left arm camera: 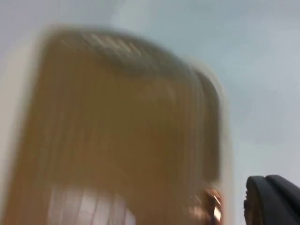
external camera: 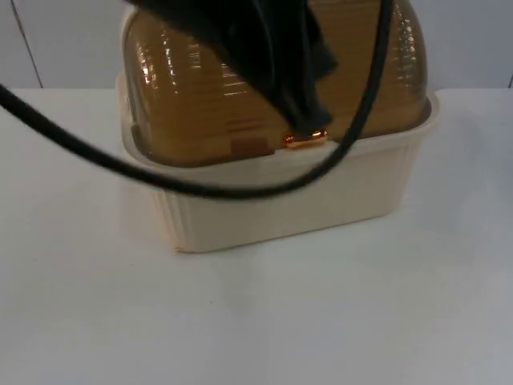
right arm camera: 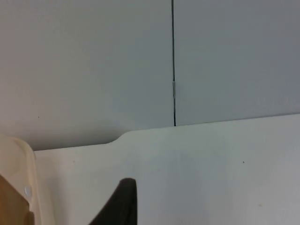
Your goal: Open the box lid with the left hand, place the block into the box with the right hand, then close the box lid with the left hand.
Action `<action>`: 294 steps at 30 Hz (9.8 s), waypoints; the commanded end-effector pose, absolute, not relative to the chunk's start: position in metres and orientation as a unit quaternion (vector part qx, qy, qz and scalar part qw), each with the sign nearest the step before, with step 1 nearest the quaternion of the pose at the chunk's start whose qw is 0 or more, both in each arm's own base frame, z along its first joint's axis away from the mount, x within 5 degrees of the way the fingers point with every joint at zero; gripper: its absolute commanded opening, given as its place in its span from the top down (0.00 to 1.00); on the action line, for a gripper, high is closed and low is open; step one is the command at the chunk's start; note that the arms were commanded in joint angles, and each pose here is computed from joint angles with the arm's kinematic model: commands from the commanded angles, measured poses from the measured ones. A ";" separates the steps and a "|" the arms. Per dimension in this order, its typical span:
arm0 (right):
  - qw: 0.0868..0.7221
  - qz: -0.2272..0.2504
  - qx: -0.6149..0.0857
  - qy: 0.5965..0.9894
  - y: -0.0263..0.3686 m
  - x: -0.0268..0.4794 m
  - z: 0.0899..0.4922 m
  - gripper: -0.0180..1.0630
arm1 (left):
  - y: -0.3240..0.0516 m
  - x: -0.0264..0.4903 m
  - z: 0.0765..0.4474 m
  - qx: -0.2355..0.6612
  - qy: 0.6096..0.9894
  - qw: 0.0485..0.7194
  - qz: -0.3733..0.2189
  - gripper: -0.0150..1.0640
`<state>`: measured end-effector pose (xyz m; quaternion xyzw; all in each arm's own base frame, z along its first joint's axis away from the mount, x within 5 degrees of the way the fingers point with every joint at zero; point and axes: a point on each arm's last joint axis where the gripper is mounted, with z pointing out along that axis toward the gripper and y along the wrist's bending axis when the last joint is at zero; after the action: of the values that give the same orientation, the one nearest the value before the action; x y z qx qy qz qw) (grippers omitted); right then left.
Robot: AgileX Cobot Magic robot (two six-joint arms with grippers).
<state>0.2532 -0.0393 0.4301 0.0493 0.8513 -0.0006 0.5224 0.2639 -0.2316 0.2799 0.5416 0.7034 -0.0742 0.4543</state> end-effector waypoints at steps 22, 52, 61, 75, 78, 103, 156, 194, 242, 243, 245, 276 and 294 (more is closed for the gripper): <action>0.520 0.007 0.048 0.853 -0.037 0.250 0.430 0.01 | -0.011 0.276 0.392 -0.006 0.790 0.608 -0.080 0.99; 0.503 0.026 0.061 0.862 -0.035 0.249 0.402 0.01 | -0.044 0.302 0.391 0.081 0.847 0.525 -0.005 0.99; 0.509 0.025 0.060 0.858 -0.034 0.245 0.406 0.01 | -0.046 0.303 0.390 0.073 0.848 0.524 -0.018 0.66; 0.548 -0.006 0.041 0.836 -0.030 0.210 0.430 0.01 | -0.040 0.270 0.426 0.059 0.811 0.581 -0.027 0.02; 0.566 -0.011 0.036 0.823 -0.028 0.199 0.439 0.01 | -0.038 0.259 0.441 0.064 0.789 0.610 -0.018 0.02; 0.630 -0.089 0.052 0.769 -0.026 0.124 0.393 0.01 | -0.004 0.180 0.416 0.024 0.767 0.641 0.028 0.02; 0.748 -0.039 -0.032 0.661 -0.014 -0.089 0.403 0.01 | 0.000 -0.080 0.397 0.049 0.664 0.746 0.027 0.02; 0.521 -0.003 0.006 0.853 -0.008 -0.007 0.280 0.01 | 0.000 -0.007 0.277 0.037 0.857 0.513 0.008 0.02; 0.522 -0.001 0.008 0.853 -0.008 -0.007 0.280 0.01 | 0.000 -0.005 0.274 0.029 0.858 0.513 0.003 0.02; 0.522 -0.001 0.008 0.853 -0.008 -0.007 0.280 0.01 | 0.000 -0.005 0.274 0.029 0.858 0.513 0.003 0.02; 0.522 -0.001 0.008 0.853 -0.008 -0.007 0.280 0.01 | 0.001 -0.005 0.274 0.029 0.858 0.513 0.009 0.02; 0.522 -0.001 0.008 0.853 -0.008 -0.007 0.280 0.01 | -0.002 -0.005 0.274 0.005 0.859 0.512 -0.022 0.02; 0.522 -0.001 0.008 0.853 -0.008 -0.007 0.280 0.01 | 0.001 -0.005 0.274 0.006 0.859 0.513 -0.005 0.02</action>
<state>-0.0074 -0.0084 0.2797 0.0092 0.8561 -0.0060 0.5167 -0.0055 0.0017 0.2751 0.0049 0.8603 -0.0012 0.5097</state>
